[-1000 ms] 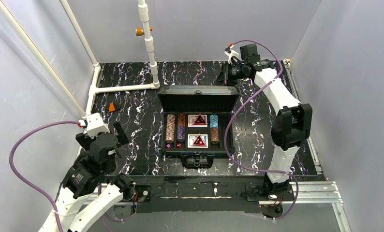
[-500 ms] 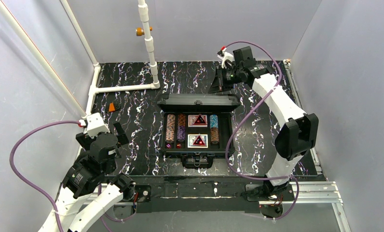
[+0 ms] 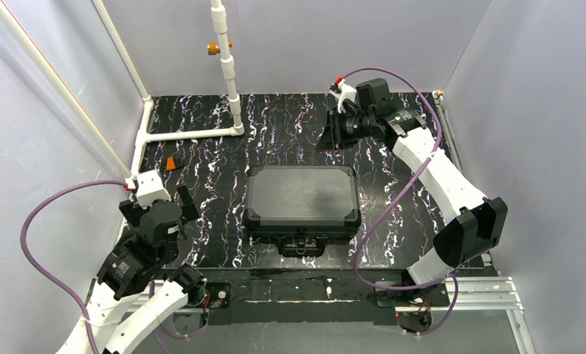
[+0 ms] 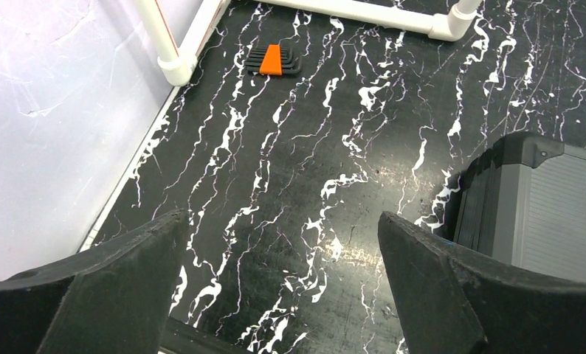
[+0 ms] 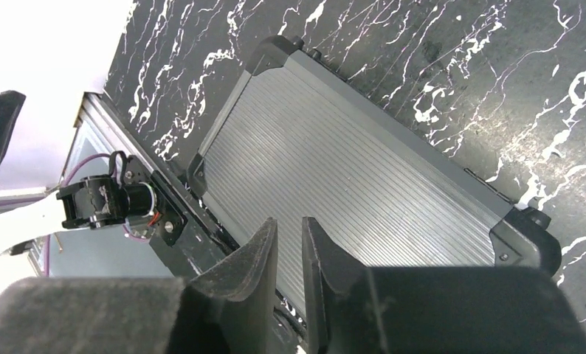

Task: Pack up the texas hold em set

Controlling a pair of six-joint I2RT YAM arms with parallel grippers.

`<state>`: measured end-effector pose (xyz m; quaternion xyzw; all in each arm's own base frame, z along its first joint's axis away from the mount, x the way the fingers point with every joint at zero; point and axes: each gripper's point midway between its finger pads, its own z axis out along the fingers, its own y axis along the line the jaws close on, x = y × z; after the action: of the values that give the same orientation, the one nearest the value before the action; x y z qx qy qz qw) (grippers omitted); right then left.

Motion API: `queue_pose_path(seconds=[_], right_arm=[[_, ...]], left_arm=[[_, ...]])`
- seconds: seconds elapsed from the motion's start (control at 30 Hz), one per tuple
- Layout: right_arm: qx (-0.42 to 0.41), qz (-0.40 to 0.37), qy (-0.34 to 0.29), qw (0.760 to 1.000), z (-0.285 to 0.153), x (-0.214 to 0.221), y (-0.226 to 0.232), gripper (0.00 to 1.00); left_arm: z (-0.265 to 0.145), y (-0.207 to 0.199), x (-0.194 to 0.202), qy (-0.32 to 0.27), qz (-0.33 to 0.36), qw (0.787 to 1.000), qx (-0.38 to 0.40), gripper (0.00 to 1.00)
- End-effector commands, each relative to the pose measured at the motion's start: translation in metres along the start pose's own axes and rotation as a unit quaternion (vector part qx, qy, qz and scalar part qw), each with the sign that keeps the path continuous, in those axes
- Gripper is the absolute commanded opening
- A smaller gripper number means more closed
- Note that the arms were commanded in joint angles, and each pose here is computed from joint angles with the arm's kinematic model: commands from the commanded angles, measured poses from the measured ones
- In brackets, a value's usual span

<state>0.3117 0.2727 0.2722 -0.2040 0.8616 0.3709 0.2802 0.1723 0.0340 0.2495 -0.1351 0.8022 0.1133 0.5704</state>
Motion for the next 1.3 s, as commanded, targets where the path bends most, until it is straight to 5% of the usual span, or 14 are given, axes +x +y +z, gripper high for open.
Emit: queue_pose_path(seconds=[0.0,0.23,0.33,0.63,0.93,1.1,1.27], right_arm=[[-0.007,-0.019,-0.024,1.0,-0.018,0.0,0.017,0.33],[-0.009,-0.01,-0.04,0.999,-0.031,0.019,0.026,0.65],[-0.011,-0.008,-0.056,0.998,-0.04,0.029,0.03,0.71],[0.023,0.01,-0.079,0.997,-0.053,0.07,0.018,0.67],[0.038,0.018,-0.13,0.991,-0.072,0.111,0.019,0.64],[0.019,-0.015,-0.059,0.998,-0.061,0.166,0.023,0.64],[0.094,-0.104,-0.028,0.99,-0.046,0.174,0.029,0.61]], left_arm=[[0.0,-0.008,-0.005,-0.002,0.002,1.0,0.016,0.99],[0.001,-0.052,0.002,0.018,0.033,0.992,0.122,0.99],[-0.007,-0.078,0.006,0.037,0.043,0.98,0.191,0.95],[-0.025,-0.154,0.028,0.099,0.084,0.923,0.363,0.92],[-0.039,-0.213,0.027,0.166,0.131,0.859,0.467,0.77],[-0.024,-0.249,0.045,0.208,0.189,0.831,0.481,0.69],[-0.019,-0.264,0.079,0.239,0.226,0.808,0.489,0.63]])
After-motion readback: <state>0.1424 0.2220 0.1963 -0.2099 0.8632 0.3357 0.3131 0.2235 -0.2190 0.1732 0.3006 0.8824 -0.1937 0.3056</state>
